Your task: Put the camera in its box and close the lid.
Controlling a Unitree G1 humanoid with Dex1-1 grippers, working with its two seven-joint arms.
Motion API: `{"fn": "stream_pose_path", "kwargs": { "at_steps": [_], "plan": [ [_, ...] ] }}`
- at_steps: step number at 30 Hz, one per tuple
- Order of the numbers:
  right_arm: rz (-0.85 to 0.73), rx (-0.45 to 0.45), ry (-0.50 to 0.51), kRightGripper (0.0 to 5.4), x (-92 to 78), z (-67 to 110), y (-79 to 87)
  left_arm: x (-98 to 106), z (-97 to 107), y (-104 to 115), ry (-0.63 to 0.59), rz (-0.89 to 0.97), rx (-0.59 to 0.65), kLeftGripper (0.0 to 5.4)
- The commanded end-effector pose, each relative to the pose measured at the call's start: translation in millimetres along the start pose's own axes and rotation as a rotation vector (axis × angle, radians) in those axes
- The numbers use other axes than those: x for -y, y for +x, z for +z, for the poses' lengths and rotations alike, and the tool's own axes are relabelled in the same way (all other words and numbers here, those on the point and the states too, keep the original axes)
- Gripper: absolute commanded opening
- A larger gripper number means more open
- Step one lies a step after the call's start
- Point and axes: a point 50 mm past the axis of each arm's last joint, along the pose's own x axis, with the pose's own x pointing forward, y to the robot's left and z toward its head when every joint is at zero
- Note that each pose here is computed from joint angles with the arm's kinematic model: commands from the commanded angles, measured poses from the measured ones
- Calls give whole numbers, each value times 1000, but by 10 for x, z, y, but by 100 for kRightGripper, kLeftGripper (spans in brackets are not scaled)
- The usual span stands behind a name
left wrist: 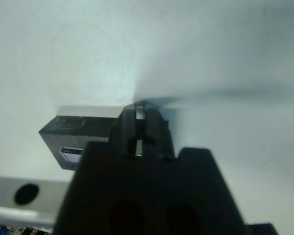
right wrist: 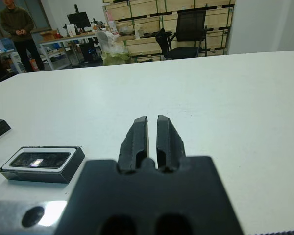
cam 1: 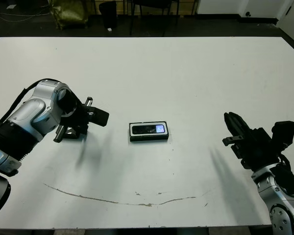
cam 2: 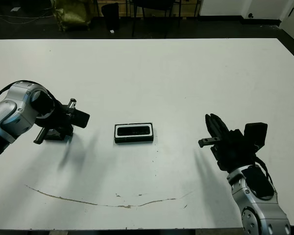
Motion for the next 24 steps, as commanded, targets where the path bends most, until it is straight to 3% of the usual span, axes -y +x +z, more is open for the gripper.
{"fn": "stream_pose_path", "kwargs": {
  "at_steps": [1, 6, 12, 17, 20, 24],
  "plan": [
    [-12, -42, 1, 0, 25, -59, -21, 78, -14, 68, -12, -33, -8, 0],
    [-4, -36, -9, 0, 16, -50, -19, 13, 181, -85, -94, -9, 143, 0],
    [9, -36, -7, 0, 22, -73, -6, -76, 516, -496, -155, 99, 383, 0],
    [20, -33, 6, 0, 30, -88, -3, -31, 680, -853, -235, 217, 578, 0],
    [40, -16, 27, 0, 49, -126, 6, 79, 660, -967, -375, 339, 723, 0],
    [37, -22, 27, 0, 37, -133, 3, 327, 531, -935, -723, 642, 928, 0]
  ]
}}
